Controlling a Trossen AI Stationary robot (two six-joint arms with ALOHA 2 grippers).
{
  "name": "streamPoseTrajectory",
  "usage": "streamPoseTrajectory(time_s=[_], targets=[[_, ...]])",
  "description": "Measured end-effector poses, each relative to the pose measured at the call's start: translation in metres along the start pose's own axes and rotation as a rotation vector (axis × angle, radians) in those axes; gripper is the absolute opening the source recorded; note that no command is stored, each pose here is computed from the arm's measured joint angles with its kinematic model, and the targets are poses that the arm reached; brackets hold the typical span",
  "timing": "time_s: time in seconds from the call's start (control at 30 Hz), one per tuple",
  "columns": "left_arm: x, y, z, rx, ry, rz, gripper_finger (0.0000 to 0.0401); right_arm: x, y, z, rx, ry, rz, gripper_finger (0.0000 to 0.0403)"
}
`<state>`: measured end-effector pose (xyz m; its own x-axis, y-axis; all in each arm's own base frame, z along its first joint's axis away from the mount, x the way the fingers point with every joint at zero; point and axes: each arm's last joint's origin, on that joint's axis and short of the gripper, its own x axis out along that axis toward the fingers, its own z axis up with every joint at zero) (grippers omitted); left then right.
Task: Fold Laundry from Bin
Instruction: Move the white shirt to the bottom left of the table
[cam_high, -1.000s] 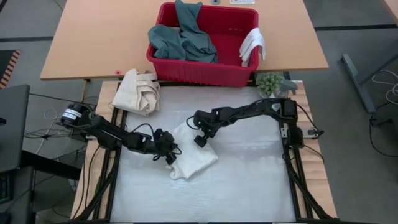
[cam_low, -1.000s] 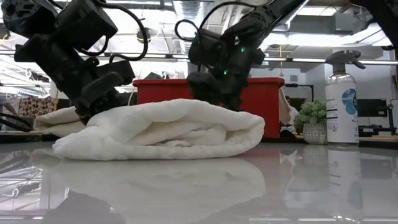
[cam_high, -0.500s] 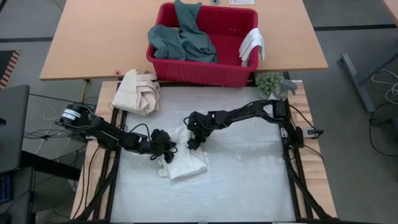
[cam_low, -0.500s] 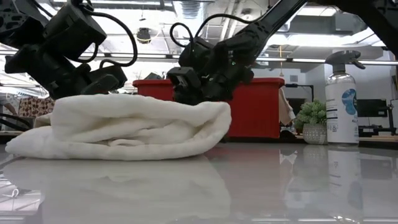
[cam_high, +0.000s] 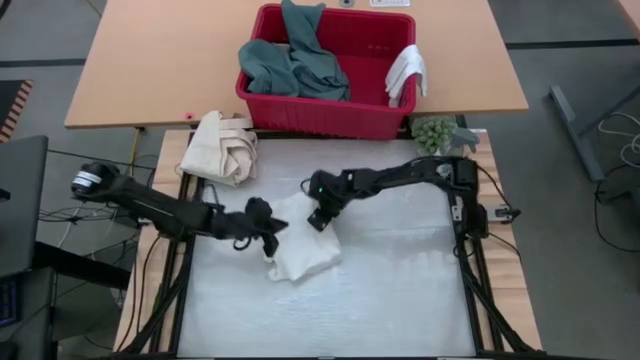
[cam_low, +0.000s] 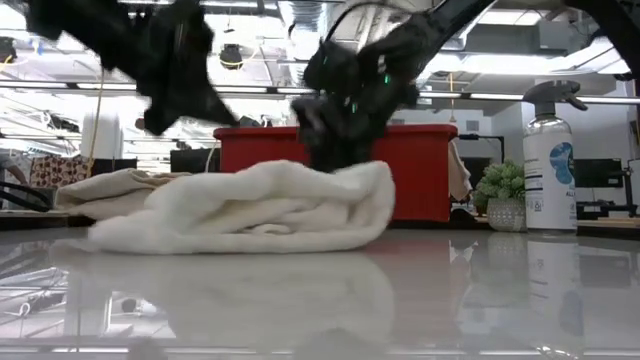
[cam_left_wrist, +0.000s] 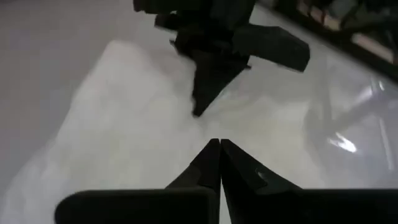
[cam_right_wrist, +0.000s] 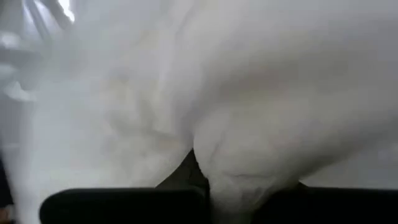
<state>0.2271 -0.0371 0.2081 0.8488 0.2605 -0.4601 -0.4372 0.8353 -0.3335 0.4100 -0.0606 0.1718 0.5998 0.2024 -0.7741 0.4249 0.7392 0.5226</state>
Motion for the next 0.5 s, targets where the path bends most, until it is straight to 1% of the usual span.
streamPoseTrajectory(time_s=[0.07,0.13,0.2,0.27,0.37,0.5], targets=[[-0.019,0.0,0.02,0.008,-0.05,0.052,0.0,-0.019,0.003,0.009,-0.003,-0.058,0.013,0.0058],[-0.039,-0.001,0.041,-0.008,-0.121,0.097,0.0,-0.035,0.003,0.016,-0.001,-0.103,0.025,0.0058],[-0.055,0.003,0.052,0.007,-0.143,0.147,0.0,-0.044,0.002,0.02,-0.001,-0.14,0.008,0.0058],[-0.068,0.004,0.063,0.017,-0.179,0.164,0.0,-0.053,-0.001,0.024,0.0,-0.164,-0.004,0.0058],[-0.081,0.009,0.068,0.016,-0.207,0.183,0.0,-0.057,-0.006,0.025,0.015,-0.155,-0.022,0.0058],[-0.084,0.013,0.067,0.018,-0.192,0.202,0.0,-0.048,-0.02,0.014,0.05,-0.032,-0.12,0.0058]])
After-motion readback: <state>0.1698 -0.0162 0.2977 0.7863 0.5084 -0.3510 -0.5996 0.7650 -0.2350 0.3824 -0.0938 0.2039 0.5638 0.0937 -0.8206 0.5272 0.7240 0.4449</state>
